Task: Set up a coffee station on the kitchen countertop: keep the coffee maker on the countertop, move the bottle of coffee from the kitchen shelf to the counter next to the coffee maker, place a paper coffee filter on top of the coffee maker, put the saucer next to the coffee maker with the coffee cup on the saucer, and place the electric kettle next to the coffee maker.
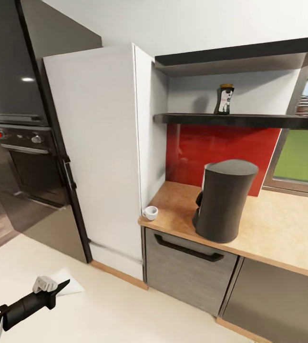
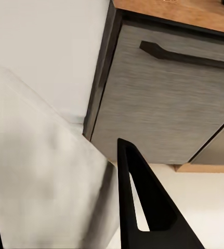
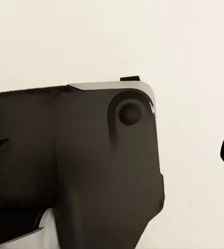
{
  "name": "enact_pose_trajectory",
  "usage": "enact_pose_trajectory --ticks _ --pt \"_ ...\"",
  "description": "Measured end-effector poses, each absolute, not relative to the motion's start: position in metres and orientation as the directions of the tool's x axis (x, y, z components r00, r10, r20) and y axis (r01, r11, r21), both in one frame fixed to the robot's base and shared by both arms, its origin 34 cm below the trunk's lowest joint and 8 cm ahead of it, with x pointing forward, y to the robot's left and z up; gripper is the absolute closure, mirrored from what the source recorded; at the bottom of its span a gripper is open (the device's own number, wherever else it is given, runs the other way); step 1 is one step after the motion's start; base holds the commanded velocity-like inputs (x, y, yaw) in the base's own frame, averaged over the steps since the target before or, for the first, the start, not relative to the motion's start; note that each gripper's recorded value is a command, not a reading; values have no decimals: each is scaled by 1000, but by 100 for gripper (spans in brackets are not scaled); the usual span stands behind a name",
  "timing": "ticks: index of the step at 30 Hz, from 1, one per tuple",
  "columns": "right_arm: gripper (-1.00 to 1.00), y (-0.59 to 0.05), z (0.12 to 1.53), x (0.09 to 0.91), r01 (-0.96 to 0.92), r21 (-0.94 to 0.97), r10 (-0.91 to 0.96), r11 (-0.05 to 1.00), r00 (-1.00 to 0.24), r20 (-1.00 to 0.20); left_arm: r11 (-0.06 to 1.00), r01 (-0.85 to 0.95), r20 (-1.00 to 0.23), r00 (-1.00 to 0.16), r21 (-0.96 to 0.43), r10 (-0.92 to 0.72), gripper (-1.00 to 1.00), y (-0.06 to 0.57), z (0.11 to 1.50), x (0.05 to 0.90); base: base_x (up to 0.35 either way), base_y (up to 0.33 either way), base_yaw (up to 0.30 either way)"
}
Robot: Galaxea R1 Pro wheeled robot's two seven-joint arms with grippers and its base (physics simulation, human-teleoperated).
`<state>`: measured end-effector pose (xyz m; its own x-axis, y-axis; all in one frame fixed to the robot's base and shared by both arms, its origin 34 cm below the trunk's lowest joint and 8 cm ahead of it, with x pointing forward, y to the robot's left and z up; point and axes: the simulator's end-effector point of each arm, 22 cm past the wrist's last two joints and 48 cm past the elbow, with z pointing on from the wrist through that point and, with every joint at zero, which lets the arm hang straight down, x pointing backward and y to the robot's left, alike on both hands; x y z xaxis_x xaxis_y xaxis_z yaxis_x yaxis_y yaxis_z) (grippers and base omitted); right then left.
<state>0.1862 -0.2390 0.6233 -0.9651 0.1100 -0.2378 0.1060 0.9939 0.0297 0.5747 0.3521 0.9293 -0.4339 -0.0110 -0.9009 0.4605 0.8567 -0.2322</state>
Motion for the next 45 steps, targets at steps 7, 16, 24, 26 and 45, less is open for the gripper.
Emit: enact_pose_trajectory --ticks 7,16,24,26,45 --pt "-100 -239 623 186 106 30 110 994 -965 -238 857 460 -901 -434 -233 -11 100 352 929 575 16 54 -268" --pt "-100 -239 623 186 106 30 110 994 -965 -238 854 481 -915 -403 -200 13 100 350 929 575 20 45 -268" --pt "-100 -239 623 186 106 29 110 994 -965 -238 852 483 -914 -406 -205 10 100 348 927 573 99 277 -268" --pt "-100 -239 623 186 106 29 110 994 -965 -238 852 483 -914 -406 -205 10 100 348 927 573 98 296 -268" --pt "-100 -239 623 186 106 28 110 994 -965 -238 852 482 -915 -404 -204 10 100 348 927 574 15 305 -268"
